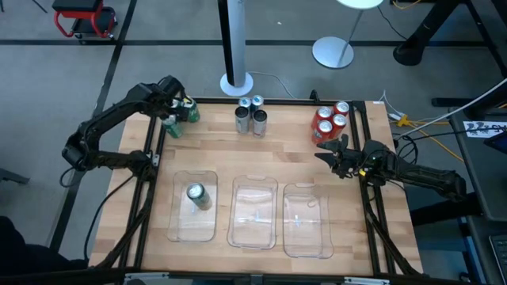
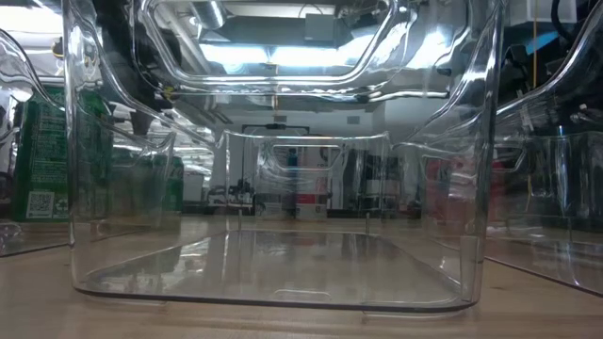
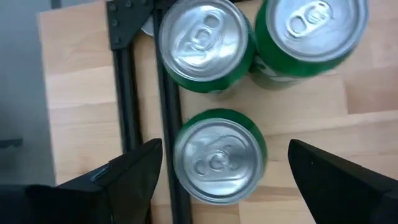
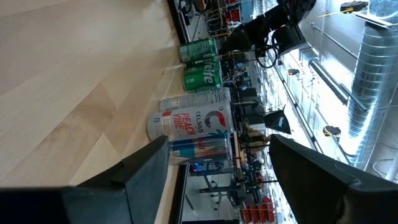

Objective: Sort soda cans
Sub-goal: Put the bottom left green soda can into the left transparent bin, then put the right green soda can into the left transparent bin

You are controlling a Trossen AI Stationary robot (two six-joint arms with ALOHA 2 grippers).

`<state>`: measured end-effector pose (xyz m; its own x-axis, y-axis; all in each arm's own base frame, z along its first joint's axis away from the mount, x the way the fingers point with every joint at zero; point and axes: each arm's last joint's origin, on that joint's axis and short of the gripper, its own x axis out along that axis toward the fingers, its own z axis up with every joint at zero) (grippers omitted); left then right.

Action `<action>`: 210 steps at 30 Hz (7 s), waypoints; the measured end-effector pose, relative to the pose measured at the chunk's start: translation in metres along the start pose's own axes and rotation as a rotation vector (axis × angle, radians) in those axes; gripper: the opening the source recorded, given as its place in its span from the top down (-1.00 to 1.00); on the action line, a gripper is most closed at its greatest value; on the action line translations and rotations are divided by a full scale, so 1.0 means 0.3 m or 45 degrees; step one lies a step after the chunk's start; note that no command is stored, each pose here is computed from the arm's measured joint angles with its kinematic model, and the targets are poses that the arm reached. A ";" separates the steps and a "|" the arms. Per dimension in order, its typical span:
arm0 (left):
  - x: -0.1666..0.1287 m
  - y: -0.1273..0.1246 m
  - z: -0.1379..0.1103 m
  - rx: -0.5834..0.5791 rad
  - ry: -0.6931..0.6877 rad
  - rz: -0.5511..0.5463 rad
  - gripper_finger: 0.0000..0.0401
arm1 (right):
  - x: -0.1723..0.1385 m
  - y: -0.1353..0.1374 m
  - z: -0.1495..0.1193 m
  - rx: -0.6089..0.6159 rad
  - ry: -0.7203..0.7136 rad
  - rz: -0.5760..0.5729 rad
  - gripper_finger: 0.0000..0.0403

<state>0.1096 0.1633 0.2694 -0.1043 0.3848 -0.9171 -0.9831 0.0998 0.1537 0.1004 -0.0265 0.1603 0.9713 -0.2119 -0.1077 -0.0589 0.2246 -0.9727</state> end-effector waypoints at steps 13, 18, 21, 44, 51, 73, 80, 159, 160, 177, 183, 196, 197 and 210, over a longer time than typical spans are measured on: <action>0.042 0.027 -0.010 -0.006 0.063 0.011 -0.67 | 0.000 0.000 0.000 0.000 -0.002 0.001 -0.38; 0.052 0.042 -0.004 -0.022 0.079 0.018 -0.67 | 0.000 0.000 0.000 0.001 -0.003 0.002 -0.38; 0.059 0.040 -0.002 -0.026 0.109 -0.016 -0.67 | 0.000 0.000 0.000 0.001 -0.003 0.002 -0.38; 0.205 0.012 -0.055 -0.029 0.134 -0.044 -0.67 | 0.000 0.000 0.000 0.000 -0.004 0.002 -0.38; 0.213 0.012 -0.061 0.007 0.135 -0.046 -0.49 | 0.000 0.000 0.000 -0.001 -0.004 0.001 -0.38; -0.041 -0.008 -0.049 0.157 -0.036 -0.229 -0.49 | 0.000 0.000 0.000 -0.002 -0.004 -0.001 -0.38; -0.196 -0.063 -0.056 0.260 -0.121 -0.358 -0.49 | 0.000 -0.001 0.001 -0.002 -0.005 -0.004 -0.38; -0.408 -0.560 -1.043 0.897 0.160 -0.539 -0.69 | 0.000 -0.001 0.001 0.037 -0.006 -0.006 -0.38; -0.408 -0.560 -1.042 0.898 0.159 -0.536 -0.73 | 0.000 -0.001 0.001 0.037 -0.006 -0.006 -0.38; -0.480 -0.507 -0.952 0.878 0.208 -0.668 -0.81 | 0.000 -0.001 0.001 0.037 -0.013 -0.005 -0.38; -0.531 -0.461 -0.847 0.762 0.125 -0.788 -0.81 | 0.000 -0.001 0.001 0.037 -0.013 -0.004 -0.38; -0.583 -0.409 -0.628 0.542 -0.563 -0.850 -0.81 | 0.000 -0.004 0.002 0.036 -0.016 -0.015 -0.38; -0.580 -0.412 -0.617 0.523 -0.598 -0.830 -0.81 | 0.000 -0.005 0.002 0.035 -0.017 -0.019 -0.38; -0.493 -0.439 -0.368 0.478 -0.801 -0.453 -0.81 | 0.000 -0.022 0.005 0.030 -0.034 -0.094 -0.38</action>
<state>0.2379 -0.0079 0.3441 0.4192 0.7041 -0.5731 -0.8134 0.5717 0.1074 0.1011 -0.0264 0.1670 0.9787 -0.2029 -0.0302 0.0180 0.2317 -0.9726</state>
